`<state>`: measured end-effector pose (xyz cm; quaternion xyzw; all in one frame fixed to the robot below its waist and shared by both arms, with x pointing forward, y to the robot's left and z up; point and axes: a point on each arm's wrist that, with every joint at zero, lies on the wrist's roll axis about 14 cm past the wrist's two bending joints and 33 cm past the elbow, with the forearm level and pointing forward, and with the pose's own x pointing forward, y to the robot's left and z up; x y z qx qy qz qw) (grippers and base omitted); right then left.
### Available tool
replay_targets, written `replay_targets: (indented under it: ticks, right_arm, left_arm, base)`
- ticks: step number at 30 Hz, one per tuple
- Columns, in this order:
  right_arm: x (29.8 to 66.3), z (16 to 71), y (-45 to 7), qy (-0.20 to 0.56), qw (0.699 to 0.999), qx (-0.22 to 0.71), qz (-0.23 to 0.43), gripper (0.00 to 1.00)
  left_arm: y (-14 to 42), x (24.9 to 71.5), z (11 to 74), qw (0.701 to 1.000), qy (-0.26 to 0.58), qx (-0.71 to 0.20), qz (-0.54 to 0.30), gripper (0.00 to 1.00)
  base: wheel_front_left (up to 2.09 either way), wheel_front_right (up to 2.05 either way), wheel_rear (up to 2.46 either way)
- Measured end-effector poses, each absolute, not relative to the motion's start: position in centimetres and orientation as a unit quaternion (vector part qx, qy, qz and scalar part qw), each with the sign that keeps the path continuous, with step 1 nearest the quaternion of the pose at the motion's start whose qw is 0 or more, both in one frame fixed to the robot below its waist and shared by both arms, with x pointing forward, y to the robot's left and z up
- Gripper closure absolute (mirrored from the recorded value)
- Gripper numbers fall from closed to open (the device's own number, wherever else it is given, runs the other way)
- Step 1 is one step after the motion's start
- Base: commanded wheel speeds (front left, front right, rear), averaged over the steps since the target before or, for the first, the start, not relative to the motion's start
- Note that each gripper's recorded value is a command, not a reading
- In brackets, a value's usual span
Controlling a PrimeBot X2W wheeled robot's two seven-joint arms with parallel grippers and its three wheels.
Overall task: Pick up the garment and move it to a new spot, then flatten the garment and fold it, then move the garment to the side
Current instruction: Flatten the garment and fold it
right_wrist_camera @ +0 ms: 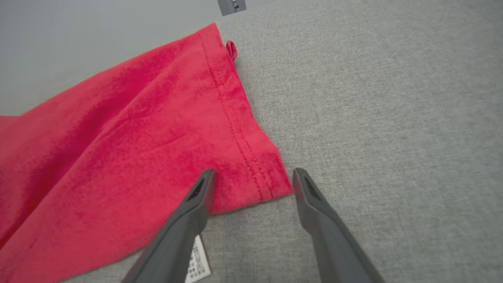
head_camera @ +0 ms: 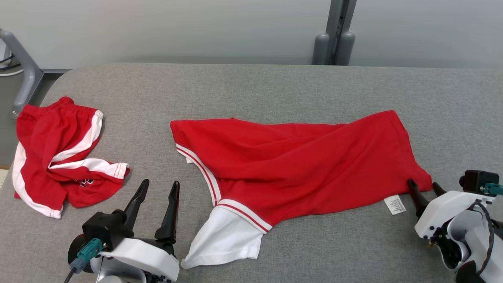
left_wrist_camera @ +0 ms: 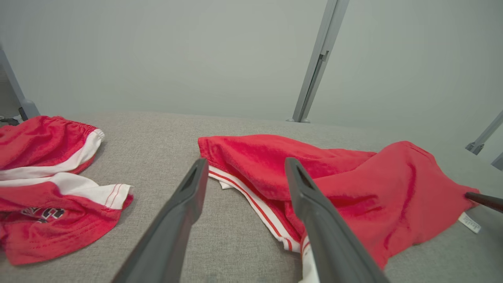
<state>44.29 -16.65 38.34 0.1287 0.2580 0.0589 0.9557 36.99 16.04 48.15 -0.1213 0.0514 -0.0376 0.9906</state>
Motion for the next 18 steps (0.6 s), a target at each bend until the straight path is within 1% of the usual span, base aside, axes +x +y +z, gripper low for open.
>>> replay_targets:
  ticks: [2,3,4,5,6,14,18]
  right_arm:
    - [44.6,38.3,-16.7,0.26,0.955,0.128,0.058,0.0]
    - [44.6,38.2,-16.7,0.262,0.955,0.128,0.058,0.08]
    - [44.6,38.1,-16.6,0.264,0.954,0.128,0.059,0.51]
    - [44.7,38.1,-16.5,0.265,0.954,0.127,0.06,0.7]
    - [44.6,38.0,-16.4,0.268,0.953,0.127,0.061,1.0]
    - [44.6,39.5,-15.7,0.245,0.959,0.119,0.079,1.0]
    - [43.4,40.3,-15.5,0.237,0.959,0.122,0.093,1.0]
  left_arm:
    - [16.3,36.9,48.0,0.991,0.053,-0.12,-0.034,0.0]
    - [16.3,36.9,48.0,0.991,0.054,-0.12,-0.033,0.0]
    - [16.4,36.9,48.0,0.991,0.054,-0.12,-0.032,0.0]
    - [16.5,37.0,48.0,0.991,0.054,-0.12,-0.032,0.0]
    - [16.5,37.0,48.0,0.991,0.053,-0.119,-0.031,0.0]
    - [16.3,36.9,48.6,0.991,0.045,-0.12,-0.034,0.0]
    - [15.4,36.7,48.7,0.99,0.045,-0.125,-0.045,0.0]
  base:
    - [0.0,0.0,0.0]
    - [0.0,0.0,0.0]
    - [0.0,0.0,0.0]
    - [0.0,0.0,0.0]
    - [0.0,0.0,0.0]
    - [0.0,0.0,0.0]
    - [0.0,0.0,0.0]
